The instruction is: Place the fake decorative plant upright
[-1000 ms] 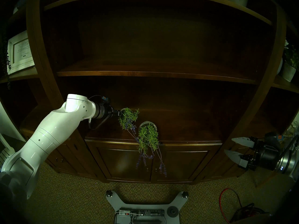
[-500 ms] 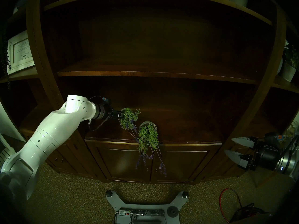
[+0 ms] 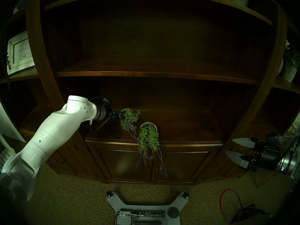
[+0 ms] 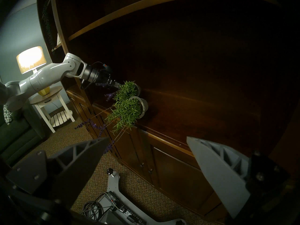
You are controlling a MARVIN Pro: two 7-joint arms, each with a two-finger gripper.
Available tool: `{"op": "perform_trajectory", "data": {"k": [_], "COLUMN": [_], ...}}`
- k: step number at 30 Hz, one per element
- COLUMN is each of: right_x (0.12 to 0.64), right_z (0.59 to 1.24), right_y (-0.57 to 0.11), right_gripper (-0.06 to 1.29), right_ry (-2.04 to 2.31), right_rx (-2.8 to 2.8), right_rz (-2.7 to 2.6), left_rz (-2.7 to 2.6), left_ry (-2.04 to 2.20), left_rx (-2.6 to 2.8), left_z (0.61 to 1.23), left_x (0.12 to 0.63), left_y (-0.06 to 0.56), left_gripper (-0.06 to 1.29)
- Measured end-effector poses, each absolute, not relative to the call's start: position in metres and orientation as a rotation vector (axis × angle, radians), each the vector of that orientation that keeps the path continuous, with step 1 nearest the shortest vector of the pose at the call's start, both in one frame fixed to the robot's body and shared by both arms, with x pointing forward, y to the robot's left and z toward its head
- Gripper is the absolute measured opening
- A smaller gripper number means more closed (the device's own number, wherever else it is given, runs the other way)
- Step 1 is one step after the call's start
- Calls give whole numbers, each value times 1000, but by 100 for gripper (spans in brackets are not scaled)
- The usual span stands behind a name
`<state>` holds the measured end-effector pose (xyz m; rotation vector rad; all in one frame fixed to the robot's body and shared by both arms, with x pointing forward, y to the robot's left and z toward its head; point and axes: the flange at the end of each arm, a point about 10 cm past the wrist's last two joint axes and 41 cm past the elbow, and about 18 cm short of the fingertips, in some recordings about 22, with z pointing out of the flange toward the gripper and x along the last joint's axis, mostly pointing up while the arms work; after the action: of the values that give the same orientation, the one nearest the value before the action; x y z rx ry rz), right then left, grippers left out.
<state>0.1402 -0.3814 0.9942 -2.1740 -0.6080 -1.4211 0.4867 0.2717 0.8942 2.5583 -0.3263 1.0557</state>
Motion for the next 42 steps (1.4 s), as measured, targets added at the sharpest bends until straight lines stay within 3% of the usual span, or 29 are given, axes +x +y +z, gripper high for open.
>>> {"op": "perform_trajectory", "data": {"k": [32, 37, 42], "right_x": [140, 140, 140], "right_z": [994, 994, 994], "right_y": [-381, -381, -381], "right_gripper": [124, 124, 124], "right_ry": [-608, -608, -608], "right_rx": [-2174, -2174, -2174], "right_rz": [-1421, -1421, -1421], "left_rz": [1057, 1059, 1062], "left_ry": [-341, -344, -351], "left_rx": [2559, 2554, 2551], "left_z": [882, 881, 881], "left_x": [498, 500, 500], "left_y": [270, 269, 267], "left_gripper": [76, 57, 47]}}
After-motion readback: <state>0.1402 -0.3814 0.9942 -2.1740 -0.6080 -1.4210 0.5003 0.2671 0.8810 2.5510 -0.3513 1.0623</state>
